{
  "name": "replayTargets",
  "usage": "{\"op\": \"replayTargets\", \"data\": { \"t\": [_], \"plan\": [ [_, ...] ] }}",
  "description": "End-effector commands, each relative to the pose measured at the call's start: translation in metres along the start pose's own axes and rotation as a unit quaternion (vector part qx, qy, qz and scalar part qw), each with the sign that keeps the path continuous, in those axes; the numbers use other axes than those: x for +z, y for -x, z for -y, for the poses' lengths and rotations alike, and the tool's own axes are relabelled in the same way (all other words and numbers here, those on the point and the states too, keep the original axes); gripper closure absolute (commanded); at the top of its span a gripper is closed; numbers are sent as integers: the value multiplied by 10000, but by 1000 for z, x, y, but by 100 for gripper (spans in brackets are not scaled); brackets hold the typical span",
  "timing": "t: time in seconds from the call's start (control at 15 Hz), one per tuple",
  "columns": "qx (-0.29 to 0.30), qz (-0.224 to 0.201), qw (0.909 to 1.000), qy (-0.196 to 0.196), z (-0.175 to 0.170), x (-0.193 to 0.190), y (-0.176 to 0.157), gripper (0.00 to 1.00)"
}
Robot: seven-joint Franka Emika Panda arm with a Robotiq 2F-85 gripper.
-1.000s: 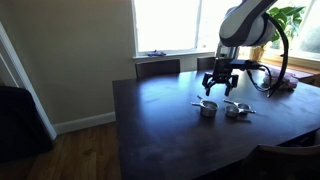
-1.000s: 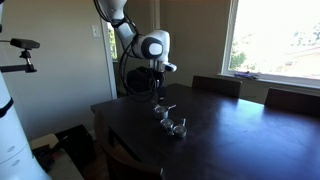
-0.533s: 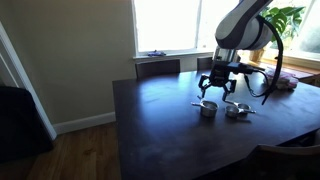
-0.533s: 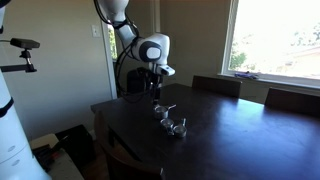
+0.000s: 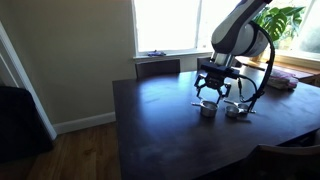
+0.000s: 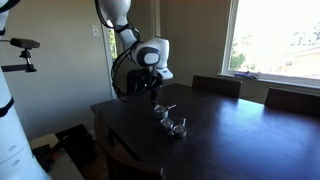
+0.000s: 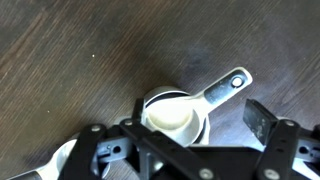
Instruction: Separate the measuring cups from each other
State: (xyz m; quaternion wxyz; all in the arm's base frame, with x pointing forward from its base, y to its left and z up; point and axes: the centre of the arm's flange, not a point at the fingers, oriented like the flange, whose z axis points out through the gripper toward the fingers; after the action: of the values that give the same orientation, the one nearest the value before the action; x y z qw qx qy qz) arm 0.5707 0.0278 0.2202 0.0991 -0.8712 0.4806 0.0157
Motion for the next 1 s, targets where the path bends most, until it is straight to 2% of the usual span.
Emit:
{"op": "replayTargets", "data": {
  "t": [0.0,0.33,0.67,0.73,0.87,0.93],
  "plan": [
    [678,62,9976,-102,4,6,-2,0],
    [1166,190,9929,-166,16,28,-3,0],
    [1406,259,9895,-230,29,39,-6,0],
    [1419,263,9892,-235,31,41,-6,24],
    [1408,257,9894,-254,34,43,-6,32],
    [1410,256,9893,-258,35,43,-7,40]
  ]
}}
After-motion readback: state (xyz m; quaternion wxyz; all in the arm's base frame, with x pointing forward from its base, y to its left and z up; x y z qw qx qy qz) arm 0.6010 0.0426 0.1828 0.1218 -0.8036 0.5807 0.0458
